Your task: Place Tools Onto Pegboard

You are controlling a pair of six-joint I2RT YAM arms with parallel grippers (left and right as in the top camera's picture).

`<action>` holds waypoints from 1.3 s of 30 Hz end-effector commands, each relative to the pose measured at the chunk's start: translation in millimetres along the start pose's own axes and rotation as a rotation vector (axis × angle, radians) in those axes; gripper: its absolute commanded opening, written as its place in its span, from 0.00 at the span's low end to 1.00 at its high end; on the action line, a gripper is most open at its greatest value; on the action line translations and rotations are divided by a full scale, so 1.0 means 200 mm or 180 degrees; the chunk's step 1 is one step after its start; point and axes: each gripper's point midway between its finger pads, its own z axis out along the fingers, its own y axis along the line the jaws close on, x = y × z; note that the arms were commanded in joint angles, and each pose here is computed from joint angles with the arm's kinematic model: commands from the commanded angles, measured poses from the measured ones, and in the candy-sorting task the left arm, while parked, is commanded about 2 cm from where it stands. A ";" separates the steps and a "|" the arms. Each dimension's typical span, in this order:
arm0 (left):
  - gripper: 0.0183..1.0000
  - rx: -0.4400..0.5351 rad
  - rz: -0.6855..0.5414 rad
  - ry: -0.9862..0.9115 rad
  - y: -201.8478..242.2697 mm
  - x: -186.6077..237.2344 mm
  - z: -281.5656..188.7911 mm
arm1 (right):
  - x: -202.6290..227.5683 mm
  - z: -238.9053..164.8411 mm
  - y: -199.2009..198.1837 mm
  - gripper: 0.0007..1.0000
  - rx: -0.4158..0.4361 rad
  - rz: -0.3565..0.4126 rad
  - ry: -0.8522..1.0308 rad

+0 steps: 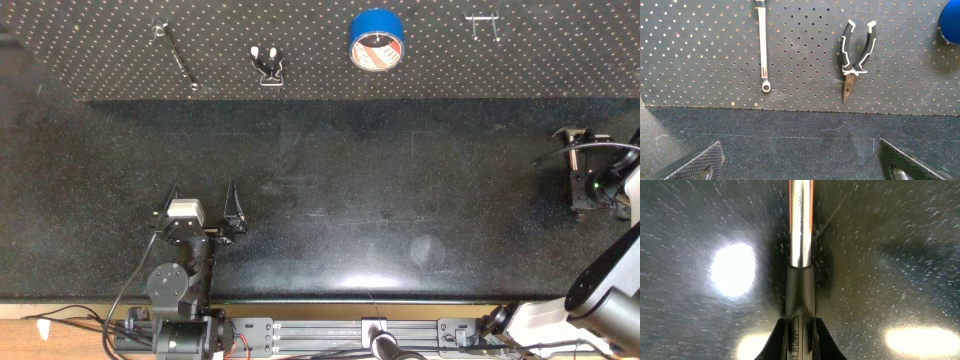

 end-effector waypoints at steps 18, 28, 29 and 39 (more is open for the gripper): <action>1.00 0.0017 -0.0016 0.0005 0.00 0.00 0.00 | -0.74 -1.01 0.96 0.07 -0.0713 -0.0655 -0.2763; 1.00 0.0017 -0.0016 0.0005 0.00 0.00 0.00 | -0.77 -0.72 1.00 0.07 -0.0823 -0.0639 -0.2277; 1.00 0.0017 -0.0016 0.0005 0.00 0.00 0.00 | -0.77 -0.70 1.00 0.07 -0.0828 -0.0634 -0.2244; 1.00 0.0017 -0.0016 0.0005 0.00 0.00 0.00 | -0.77 -0.81 1.00 0.97 -0.0799 -0.0660 -0.2421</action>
